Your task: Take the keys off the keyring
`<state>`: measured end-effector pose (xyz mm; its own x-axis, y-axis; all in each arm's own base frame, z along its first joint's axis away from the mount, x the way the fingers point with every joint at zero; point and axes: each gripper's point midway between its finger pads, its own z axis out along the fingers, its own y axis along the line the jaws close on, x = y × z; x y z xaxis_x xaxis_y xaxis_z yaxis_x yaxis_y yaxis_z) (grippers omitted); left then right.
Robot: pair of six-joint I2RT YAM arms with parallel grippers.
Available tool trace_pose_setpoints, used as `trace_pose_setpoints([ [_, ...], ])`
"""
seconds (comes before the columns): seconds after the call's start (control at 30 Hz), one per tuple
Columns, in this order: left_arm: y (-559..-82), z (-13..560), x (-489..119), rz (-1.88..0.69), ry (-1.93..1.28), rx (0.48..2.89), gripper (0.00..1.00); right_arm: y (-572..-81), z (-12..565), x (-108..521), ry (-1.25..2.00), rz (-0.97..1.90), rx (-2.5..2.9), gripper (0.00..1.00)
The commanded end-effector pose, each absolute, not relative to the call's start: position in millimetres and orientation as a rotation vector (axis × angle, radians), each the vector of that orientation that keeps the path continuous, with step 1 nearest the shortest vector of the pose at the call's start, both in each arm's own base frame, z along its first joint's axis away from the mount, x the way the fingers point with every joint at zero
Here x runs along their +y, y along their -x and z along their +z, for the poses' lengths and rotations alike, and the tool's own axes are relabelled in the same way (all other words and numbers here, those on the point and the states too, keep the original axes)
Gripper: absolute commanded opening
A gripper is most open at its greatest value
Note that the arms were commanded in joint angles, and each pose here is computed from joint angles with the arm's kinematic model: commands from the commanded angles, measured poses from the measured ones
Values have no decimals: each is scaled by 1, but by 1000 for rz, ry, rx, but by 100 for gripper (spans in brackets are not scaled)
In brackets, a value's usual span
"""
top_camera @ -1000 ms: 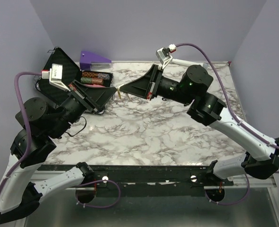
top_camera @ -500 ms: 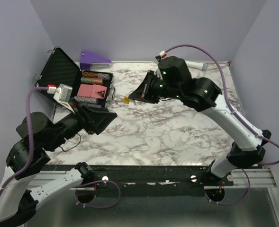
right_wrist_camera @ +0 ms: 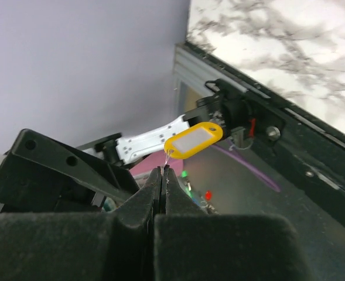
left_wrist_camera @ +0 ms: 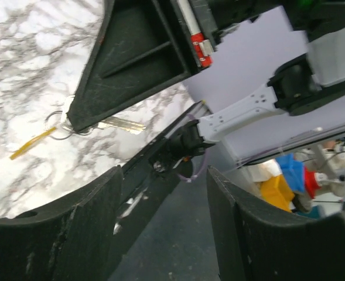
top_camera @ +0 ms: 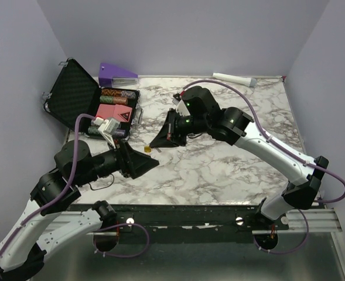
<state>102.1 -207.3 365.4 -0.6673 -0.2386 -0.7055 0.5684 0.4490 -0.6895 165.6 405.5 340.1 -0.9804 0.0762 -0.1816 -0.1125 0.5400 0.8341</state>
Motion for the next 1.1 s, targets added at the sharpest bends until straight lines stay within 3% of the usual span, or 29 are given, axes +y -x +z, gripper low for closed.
trace_pose_setpoints([
  [0.0,-85,383,-210,-1467,-246,1859,64,-148,372,419,112,1704,2496,1],
  [0.5,-66,443,-188,-1507,-304,1589,70,-115,432,426,327,2170,2273,1],
  [0.87,-88,444,-160,-1250,-203,1692,65,-97,443,410,363,2274,2207,1],
  [1.07,-86,441,-171,-1312,-203,1717,64,-94,453,405,382,2291,2137,1],
])
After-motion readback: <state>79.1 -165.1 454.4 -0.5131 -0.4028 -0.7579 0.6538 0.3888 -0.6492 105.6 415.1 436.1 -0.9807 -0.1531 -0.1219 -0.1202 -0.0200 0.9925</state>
